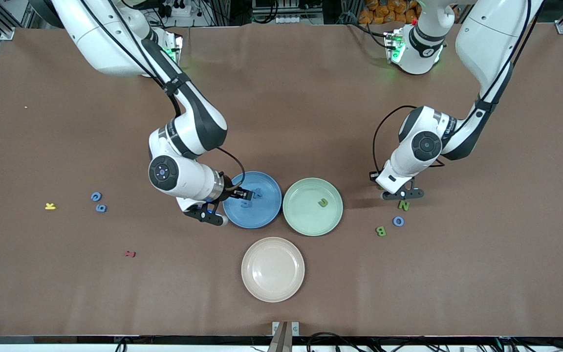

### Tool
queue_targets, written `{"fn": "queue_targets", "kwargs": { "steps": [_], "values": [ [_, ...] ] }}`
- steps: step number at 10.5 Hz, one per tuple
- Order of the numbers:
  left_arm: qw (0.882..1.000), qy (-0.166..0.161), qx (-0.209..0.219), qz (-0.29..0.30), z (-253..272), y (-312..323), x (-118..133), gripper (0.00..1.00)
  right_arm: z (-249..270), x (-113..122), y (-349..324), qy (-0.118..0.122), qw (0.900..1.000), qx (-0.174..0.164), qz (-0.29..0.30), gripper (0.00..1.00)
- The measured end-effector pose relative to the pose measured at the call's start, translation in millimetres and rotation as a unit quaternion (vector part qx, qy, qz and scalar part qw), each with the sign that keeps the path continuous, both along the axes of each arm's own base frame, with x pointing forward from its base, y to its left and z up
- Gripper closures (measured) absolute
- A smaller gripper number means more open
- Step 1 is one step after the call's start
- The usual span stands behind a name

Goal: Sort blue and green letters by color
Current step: 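Place the blue E on the blue plate while the left gripper places the green letter, then reach the blue 9 with the right gripper while the left gripper reaches the green B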

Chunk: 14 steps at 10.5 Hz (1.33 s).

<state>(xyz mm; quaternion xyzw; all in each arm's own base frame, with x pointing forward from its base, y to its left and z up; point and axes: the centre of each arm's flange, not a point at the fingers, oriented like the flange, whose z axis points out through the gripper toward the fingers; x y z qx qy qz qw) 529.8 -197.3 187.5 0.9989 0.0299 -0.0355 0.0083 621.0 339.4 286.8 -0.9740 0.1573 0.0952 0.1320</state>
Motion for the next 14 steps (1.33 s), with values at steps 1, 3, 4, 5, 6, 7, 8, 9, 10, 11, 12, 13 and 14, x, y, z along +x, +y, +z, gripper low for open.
{"fn": "queue_targets", "kwargs": {
  "steps": [1,3,4,5,6,7,8,9,10,11,12,13,14],
  "values": [
    [1.0,-0.005,-0.002,-0.001,3,-3,3,0.9,0,6,-10,-0.001,1.0,-0.002,-0.008,0.18],
    [1.0,-0.021,-0.011,-0.013,16,-24,8,0.9,-3,19,-43,0.008,1.0,-0.006,-0.013,0.0],
    [0.999,-0.031,-0.015,-0.022,25,-40,10,0.9,-5,26,-67,0.015,1.0,-0.006,-0.003,0.0],
    [0.999,-0.043,-0.021,-0.027,35,-56,13,0.9,-6,35,-100,0.018,1.0,-0.004,0.013,0.0],
    [0.998,-0.055,-0.026,-0.031,46,-71,17,0.9,-5,45,-140,0.015,0.999,-0.002,0.036,0.0],
    [0.997,-0.065,-0.032,-0.03,56,-86,19,0.9,-4,55,-186,0.006,0.998,0.001,0.059,0.0],
    [0.996,-0.074,-0.038,-0.028,65,-104,19,0.9,-4,61,-239,-0.005,0.996,0.007,0.088,0.0],
    [0.996,-0.079,-0.044,-0.024,70,-127,14,0.9,-6,63,-289,-0.013,0.994,0.003,0.111,0.0],
    [0.995,-0.081,-0.051,-0.019,73,-150,8,0.9,-12,61,-334,-0.012,0.991,-0.022,0.129,0.0],
    [0.995,-0.082,-0.057,-0.014,73,-170,5,0.9,-18,57,-368,-0.005,0.989,-0.055,0.139,0.0],
    [0.995,-0.082,-0.063,-0.007,71,-185,4,0.9,-22,54,-392,-0.003,0.986,-0.079,0.144,0.0],
    [0.994,-0.08,-0.069,0.0,67,-196,5,0.9,-25,51,-410,-0.003,0.985,-0.092,0.146,0.0],
    [0.994,-0.078,-0.072,0.004,62,-204,8,0.9,-31,48,-418,-0.004,0.984,-0.095,0.151,0.0]
  ]
}}
